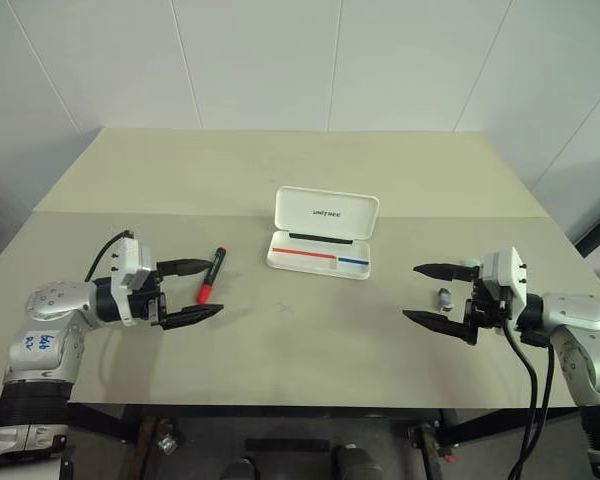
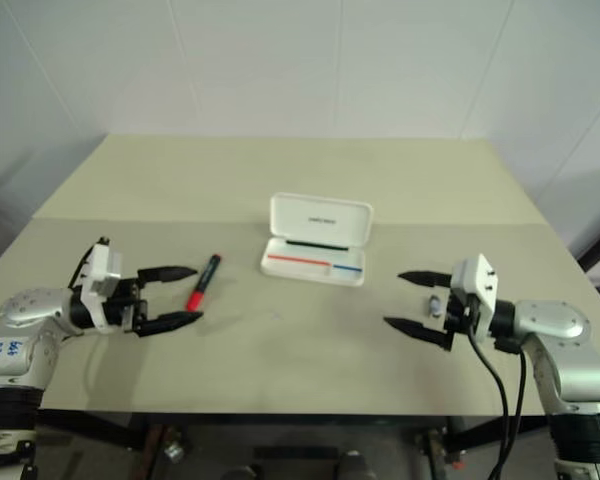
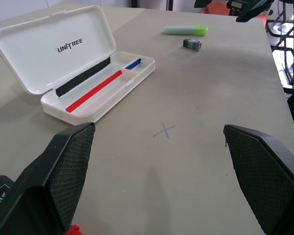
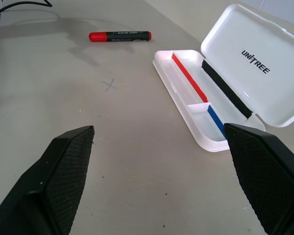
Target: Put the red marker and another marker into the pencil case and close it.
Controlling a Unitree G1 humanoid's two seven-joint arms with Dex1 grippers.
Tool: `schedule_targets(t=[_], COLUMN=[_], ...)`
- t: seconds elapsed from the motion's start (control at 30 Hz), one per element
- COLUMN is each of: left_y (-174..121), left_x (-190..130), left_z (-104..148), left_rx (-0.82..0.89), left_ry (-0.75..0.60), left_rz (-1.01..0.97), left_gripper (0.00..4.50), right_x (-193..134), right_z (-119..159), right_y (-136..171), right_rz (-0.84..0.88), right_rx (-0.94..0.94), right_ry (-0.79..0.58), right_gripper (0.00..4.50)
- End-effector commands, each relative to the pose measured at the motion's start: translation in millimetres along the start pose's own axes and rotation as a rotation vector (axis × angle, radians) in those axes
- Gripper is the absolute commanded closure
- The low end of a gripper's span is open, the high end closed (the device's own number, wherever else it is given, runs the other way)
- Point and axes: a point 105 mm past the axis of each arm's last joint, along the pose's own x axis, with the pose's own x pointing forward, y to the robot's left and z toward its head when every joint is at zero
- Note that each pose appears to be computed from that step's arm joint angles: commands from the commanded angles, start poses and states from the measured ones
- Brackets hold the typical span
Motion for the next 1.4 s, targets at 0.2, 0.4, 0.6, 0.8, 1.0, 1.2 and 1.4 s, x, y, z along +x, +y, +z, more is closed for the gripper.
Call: schedule_targets(t=[0.2,0.4,0.6,0.8,1.0,1.2,1.4], left_y=[1,1,-1,-1,-1,-3,-4], left_x=[1,5,7,11,18,23,19], left_z=[15,14,12,12,9,11,11], left_rx=[0.048,0.055,0.056,0.067,0.079,0.091,0.097], left_ry=[-0.041,-0.023,-0.009,-0.017,-0.016,-0.030,-0.029], left_rz=[0.015,0.016,0.027,0.036,0.031,0.029,0.052], left_gripper=[0.00,0.00,0.00,0.00,0.00,0.00,0.00], right_x=[15,47,72,85,102,111,111], right_z=[11,10,-13,-22,-17,-20,-27], right_y=[-5,-12,-19,-39,-52,-57,-53], right_rz=[0.033,0.106,0.167,0.142,0.149,0.176,0.224], right_rx=[-0.021,-0.059,-0.082,-0.092,-0.125,-0.129,-0.111], right_ry=[0.012,0.076,0.141,0.173,0.203,0.245,0.279], right_gripper=[0.05,0.05,0.05,1.36,1.36,1.36,1.36])
